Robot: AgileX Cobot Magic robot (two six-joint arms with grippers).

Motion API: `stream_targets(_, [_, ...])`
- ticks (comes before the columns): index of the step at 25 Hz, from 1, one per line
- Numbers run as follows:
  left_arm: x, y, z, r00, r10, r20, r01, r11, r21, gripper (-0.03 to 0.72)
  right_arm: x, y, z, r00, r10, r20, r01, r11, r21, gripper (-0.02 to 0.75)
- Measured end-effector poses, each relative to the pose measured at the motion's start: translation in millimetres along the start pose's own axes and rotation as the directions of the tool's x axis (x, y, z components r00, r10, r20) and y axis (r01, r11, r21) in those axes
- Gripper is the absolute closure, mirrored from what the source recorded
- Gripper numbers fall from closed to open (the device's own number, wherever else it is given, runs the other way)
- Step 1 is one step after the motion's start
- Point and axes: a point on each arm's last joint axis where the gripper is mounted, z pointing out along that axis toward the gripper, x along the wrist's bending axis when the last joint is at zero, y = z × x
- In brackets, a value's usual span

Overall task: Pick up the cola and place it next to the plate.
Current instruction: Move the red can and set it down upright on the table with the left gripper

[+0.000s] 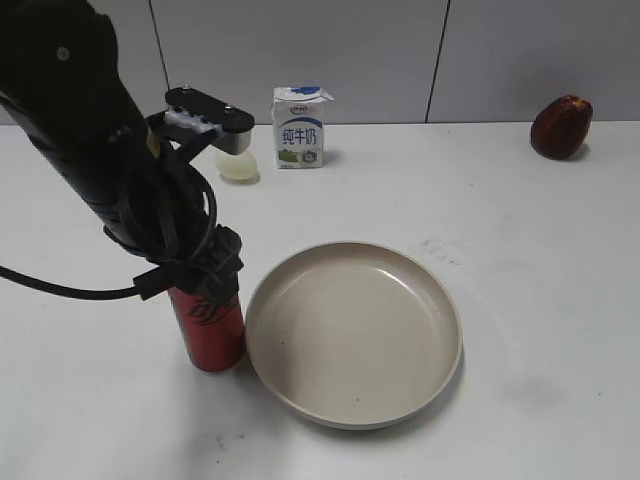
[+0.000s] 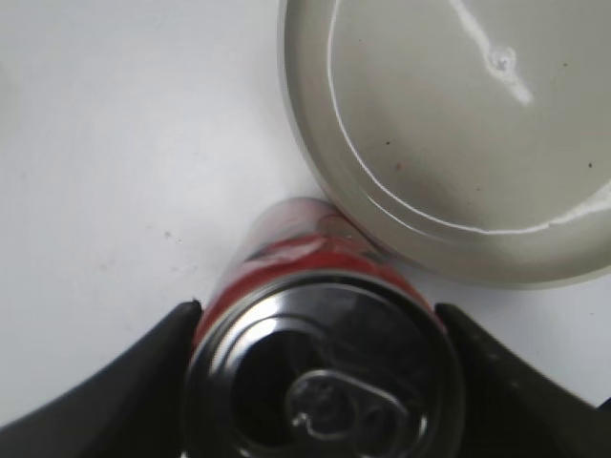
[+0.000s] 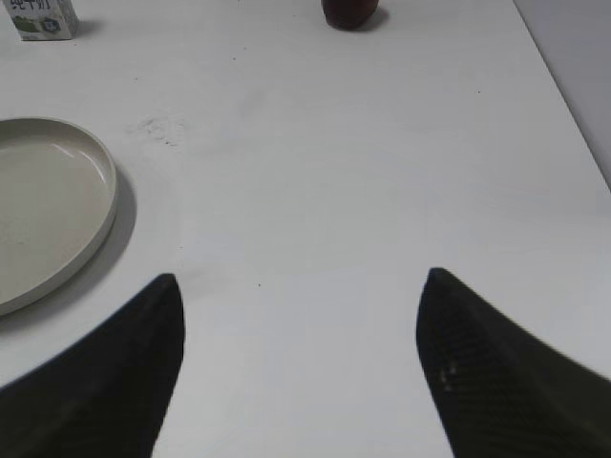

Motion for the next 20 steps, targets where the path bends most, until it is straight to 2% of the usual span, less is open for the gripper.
stream_targets(10, [0.6,-3.0,-0.5,1.0,-0.007,0.008,0.007,1.0,0.031,0.155,0.0,0.0,0.0,1.0,0.0,0.0,0.0,1.0,0.0,0.167])
stream_targets(14, [2.8,-6.0,-2.7,1.0,-0.008,0.005,0.008,0.998,0.055,0.051,0.0,0.0,0.0,1.0,0.0,0.0,0.0,1.0,0.0,0.167])
stream_targets(20, [7.1,-2.7,-31.2,1.0,-0.02,-0.001,0.02,1.0,0.01,0.04,0.0,0.0,0.0,1.0,0.0,0.0,0.0,1.0,0.0,0.167])
